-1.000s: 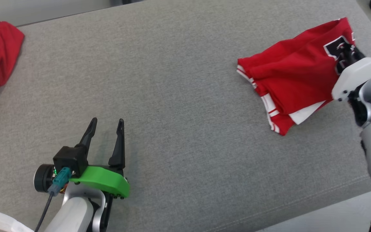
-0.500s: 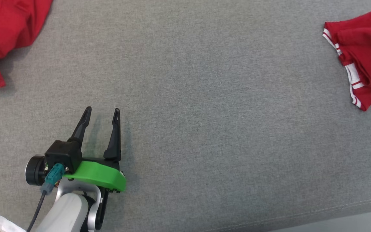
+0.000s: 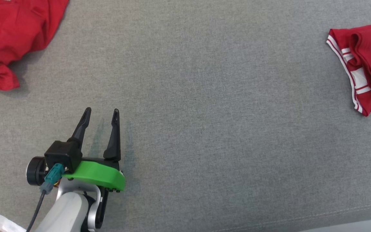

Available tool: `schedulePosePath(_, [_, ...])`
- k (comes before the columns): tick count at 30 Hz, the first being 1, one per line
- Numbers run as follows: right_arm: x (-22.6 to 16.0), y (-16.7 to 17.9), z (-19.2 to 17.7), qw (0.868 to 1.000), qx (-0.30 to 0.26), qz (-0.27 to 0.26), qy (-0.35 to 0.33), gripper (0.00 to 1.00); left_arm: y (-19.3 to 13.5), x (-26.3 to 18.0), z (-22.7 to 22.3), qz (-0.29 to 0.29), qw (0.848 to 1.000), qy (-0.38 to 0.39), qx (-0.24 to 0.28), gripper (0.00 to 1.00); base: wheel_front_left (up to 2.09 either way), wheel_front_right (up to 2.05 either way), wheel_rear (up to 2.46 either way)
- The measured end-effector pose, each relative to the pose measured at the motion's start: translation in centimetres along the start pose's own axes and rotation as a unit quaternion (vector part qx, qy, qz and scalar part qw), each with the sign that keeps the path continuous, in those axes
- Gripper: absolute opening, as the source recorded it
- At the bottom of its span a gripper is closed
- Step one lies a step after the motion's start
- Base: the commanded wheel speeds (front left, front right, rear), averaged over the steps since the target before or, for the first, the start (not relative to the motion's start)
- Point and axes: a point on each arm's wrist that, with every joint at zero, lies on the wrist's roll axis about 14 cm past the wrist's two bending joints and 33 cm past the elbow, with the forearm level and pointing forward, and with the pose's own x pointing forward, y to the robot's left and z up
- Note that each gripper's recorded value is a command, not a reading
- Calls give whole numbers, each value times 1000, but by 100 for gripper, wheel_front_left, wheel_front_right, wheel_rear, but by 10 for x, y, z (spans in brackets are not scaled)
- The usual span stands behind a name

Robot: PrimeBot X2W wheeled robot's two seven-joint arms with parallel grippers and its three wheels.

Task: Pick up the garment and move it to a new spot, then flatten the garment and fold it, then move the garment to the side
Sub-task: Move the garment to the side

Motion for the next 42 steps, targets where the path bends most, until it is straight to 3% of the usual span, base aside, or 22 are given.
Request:
schedulePosePath(11, [-39,78,49,992,39,94,-72,100,5,-15,42,28,998,-60,-15,100,0,0,0])
schedulePosePath(18, [-97,129,38,981,52,164,-88,100,11,-46,43,60,995,-67,-35,100,0,0,0])
schedulePosePath(23, [-148,160,23,971,92,200,-93,100,17,-75,38,85,993,-69,-50,100,0,0,0])
schedulePosePath(29, [-189,163,17,964,115,209,-113,100,16,-97,42,94,990,-89,-53,100,0,0,0])
schedulePosePath(37, [-228,174,2,948,188,236,-98,100,10,-115,37,94,989,-97,-57,100,0,0,0])
schedulePosePath(42, [-236,172,2,949,176,239,-103,100,10,-117,38,96,989,-101,-56,100,0,0,0])
